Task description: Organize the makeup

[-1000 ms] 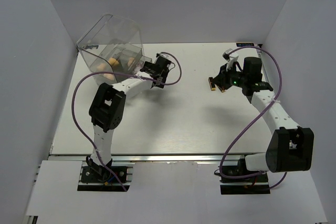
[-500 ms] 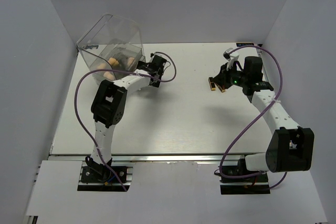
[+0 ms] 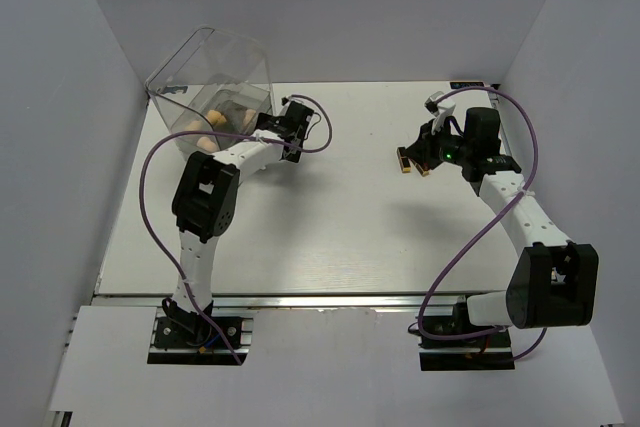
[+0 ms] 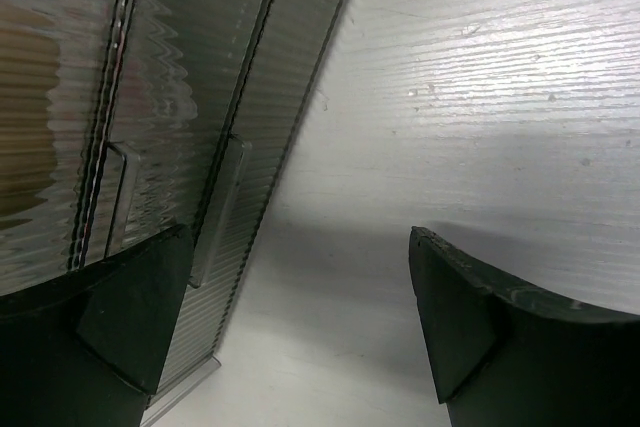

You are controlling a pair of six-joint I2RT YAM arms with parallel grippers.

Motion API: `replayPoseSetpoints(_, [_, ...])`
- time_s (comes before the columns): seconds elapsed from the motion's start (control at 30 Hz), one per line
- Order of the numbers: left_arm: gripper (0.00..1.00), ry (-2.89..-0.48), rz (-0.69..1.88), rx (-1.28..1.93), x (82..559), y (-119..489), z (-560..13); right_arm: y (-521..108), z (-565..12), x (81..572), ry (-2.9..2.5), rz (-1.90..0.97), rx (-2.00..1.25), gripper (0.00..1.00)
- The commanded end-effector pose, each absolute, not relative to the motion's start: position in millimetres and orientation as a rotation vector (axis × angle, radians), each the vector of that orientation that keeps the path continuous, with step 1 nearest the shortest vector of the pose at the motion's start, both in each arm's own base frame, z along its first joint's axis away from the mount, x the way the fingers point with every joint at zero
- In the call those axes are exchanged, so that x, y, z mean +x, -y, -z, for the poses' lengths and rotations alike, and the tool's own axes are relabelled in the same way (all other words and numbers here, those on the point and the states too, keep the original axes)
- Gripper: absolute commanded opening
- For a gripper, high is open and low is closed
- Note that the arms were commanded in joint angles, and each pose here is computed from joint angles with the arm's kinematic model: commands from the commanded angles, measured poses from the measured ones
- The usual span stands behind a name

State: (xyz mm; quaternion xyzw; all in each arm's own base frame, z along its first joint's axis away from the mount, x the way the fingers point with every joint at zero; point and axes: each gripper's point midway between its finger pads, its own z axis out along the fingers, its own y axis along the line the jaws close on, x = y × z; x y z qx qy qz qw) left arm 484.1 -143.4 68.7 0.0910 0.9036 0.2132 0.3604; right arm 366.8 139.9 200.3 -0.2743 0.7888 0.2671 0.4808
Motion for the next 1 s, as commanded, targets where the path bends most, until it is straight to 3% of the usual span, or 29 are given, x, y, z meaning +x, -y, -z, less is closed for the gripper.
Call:
replayPoseSetpoints(0.0, [0.98, -2.29, -0.59, 0.185, 492, 129, -89, -141, -222, 376, -1.848, -0.638, -0.694, 0.01])
replayPoseSetpoints(0.47, [0.98, -2.262, -0.418, 0.167, 486, 144, -105, -142, -223, 374, -1.845, -0.644, -0.697, 0.04])
replayPoseSetpoints(0.67, [0.98, -2.247, -0.13, 0.208, 471, 176, -123, -146, -222, 373, -1.854, -0.684, -0.709, 0.06])
replayPoseSetpoints(0.77, [0.98, -2.194, 0.02, 0.224, 453, 190, -147, -152, -218, 370, -1.867, -0.739, -0.743, 0.11])
replayPoseSetpoints(0.97, [0.98, -2.053, 0.231, 0.175, 399, 187, -214, -193, -191, 367, -1.936, -0.867, -0.89, 0.33])
